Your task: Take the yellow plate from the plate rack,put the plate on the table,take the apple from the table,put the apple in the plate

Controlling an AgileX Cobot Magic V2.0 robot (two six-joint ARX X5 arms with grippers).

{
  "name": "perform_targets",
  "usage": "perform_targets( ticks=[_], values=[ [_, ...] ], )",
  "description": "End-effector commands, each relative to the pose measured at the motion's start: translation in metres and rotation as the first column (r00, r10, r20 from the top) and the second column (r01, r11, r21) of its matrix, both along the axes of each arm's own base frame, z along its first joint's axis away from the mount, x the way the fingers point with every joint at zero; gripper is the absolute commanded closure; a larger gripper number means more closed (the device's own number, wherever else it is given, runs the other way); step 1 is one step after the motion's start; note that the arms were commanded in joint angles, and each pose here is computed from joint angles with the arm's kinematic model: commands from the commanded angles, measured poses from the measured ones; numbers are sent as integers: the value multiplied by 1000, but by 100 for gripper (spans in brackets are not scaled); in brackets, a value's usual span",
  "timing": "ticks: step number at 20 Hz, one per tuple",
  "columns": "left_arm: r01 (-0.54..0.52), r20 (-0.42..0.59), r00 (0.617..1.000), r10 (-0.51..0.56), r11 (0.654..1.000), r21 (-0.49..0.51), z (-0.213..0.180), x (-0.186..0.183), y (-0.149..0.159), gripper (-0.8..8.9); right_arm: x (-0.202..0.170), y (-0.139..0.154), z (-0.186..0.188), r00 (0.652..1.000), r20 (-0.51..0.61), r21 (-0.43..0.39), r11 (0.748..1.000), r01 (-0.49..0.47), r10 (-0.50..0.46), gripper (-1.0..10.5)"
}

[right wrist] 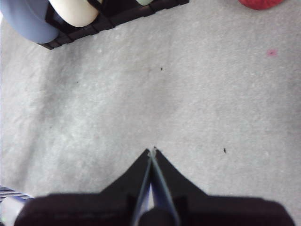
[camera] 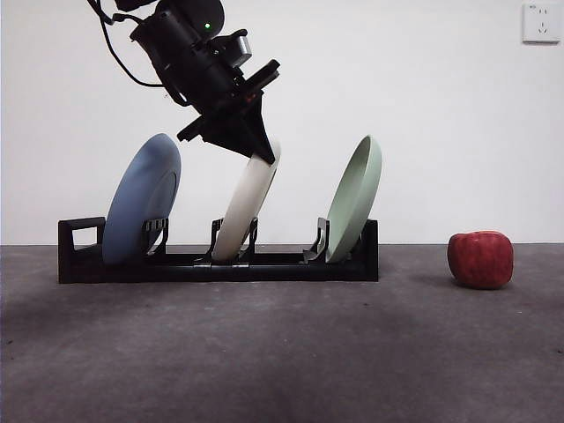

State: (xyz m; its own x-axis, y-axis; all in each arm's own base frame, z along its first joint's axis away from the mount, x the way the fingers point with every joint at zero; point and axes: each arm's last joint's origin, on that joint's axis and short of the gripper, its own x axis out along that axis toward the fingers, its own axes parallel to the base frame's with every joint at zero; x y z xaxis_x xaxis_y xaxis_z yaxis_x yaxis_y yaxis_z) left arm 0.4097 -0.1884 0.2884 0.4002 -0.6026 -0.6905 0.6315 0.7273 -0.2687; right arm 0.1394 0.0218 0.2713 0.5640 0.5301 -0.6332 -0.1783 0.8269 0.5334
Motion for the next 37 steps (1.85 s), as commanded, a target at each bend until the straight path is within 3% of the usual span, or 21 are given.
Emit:
perform_targets(
  ticks=[1, 9, 12, 18, 20, 22, 27, 28, 30, 34, 37],
  values=[
    [16, 15, 1000, -15, 1000, -19, 10, -4, 1, 822, 0, 0, 2, 1000, 16, -8, 1000, -5, 5, 948],
    [60, 178, 983, -39, 992, -112, 81, -41, 15, 822, 0, 0, 2, 1000, 15, -8, 1000, -4, 4, 947],
    [143, 159, 981, -115, 974, -176, 110, -73, 24, 822, 0, 0, 2, 1000, 16, -8, 1000, -4, 4, 948],
    [249, 180, 957, -227, 963, -106, 155, -154, 33, 822, 1, -1, 2, 1000, 18, -29, 999, 16, -15, 948],
    [296, 173, 944, -282, 954, -57, 159, -181, 33, 822, 1, -1, 2, 1000, 19, -30, 999, 16, -16, 948],
    [360, 163, 924, -345, 931, -68, 157, -207, 30, 822, 1, -1, 3, 1000, 25, -29, 999, 17, -16, 948],
    [482, 166, 868, -467, 874, -59, 114, -256, 25, 822, 1, -1, 2, 1000, 20, -26, 999, 19, -19, 948],
    [475, 153, 871, -466, 879, -29, 105, -259, 26, 822, 1, -1, 2, 1000, 20, -26, 999, 19, -19, 948],
    [415, 100, 898, -428, 901, 127, 87, -263, 27, 822, 1, -1, 3, 1000, 23, -26, 999, 19, -19, 948],
    [433, 59, 878, -474, 842, 322, 57, -275, -1, 822, 2, -1, 3, 999, 29, -25, 999, 20, -19, 948],
    [446, 41, 855, -516, 774, 449, 35, -284, -34, 822, 3, -1, 4, 999, 46, -21, 999, 24, -23, 948]
  ],
)
